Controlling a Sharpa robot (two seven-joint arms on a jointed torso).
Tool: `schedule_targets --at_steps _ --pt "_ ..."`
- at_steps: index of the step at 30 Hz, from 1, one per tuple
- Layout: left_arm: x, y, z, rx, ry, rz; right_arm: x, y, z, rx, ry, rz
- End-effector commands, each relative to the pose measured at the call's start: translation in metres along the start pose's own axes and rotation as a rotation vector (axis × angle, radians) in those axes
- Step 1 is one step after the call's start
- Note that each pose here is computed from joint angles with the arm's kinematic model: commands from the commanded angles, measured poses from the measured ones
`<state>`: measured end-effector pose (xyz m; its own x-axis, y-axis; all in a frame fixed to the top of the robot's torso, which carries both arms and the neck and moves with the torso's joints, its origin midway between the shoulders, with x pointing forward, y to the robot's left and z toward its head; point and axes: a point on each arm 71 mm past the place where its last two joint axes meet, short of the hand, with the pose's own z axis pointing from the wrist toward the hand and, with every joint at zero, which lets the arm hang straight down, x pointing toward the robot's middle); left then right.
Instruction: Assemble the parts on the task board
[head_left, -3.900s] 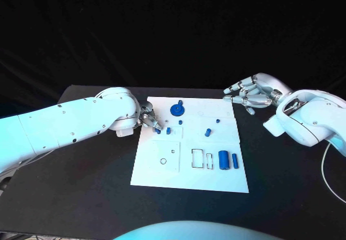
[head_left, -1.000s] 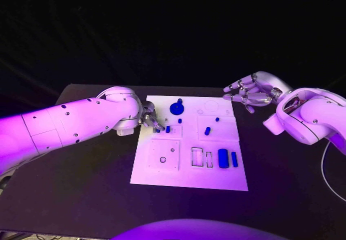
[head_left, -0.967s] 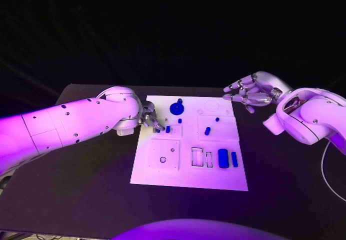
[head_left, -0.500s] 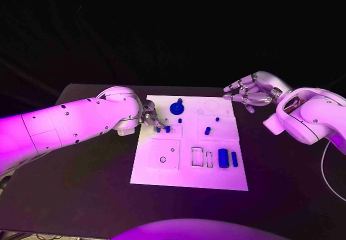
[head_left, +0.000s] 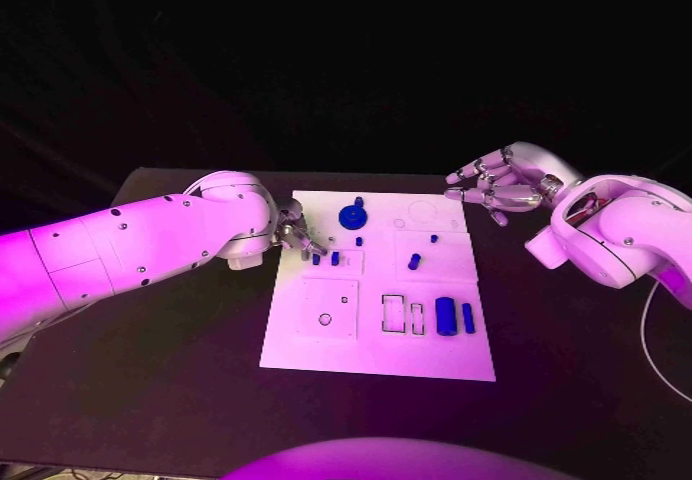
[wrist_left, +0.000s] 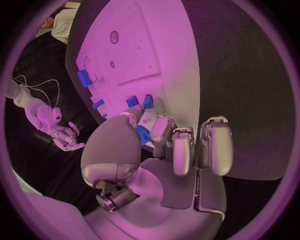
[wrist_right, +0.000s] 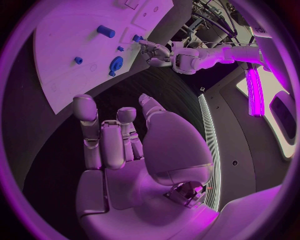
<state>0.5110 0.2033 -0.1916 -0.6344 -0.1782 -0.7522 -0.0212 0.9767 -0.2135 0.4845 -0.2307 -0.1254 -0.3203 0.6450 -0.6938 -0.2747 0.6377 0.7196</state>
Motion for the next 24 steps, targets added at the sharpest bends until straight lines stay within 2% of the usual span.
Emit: schedule_targets --at_steps 1,9,17,21,22,24 --pt "-0.0038 -0.0025 -0.004 0.013 -0.011 -0.017 0.002 0.0 0.0 -0.003 0.017 -0.001" --pt "-0.0239 -0.0008 -0.0104 0.08 -0.093 -0.213 0.002 0.0 0.001 -0.002 0.017 -0.001" --pt "-0.0322 0.0023 -0.0101 0.117 -0.135 -0.288 0.002 0.0 0.0 -0.001 0.017 -0.001" --pt "-0.0335 -0.0084 -0.0097 0.254 -0.177 -0.276 0.002 0.0 0.0 -0.001 0.015 -0.001" --pt "-0.0333 -0.0127 -0.0096 0.295 -0.197 -0.262 0.002 0.0 0.0 -0.001 0.015 0.0" --pt "-0.0312 -0.0259 -0.0095 0.414 -0.258 -0.208 0.002 0.0 0.0 -0.002 0.014 0.0"
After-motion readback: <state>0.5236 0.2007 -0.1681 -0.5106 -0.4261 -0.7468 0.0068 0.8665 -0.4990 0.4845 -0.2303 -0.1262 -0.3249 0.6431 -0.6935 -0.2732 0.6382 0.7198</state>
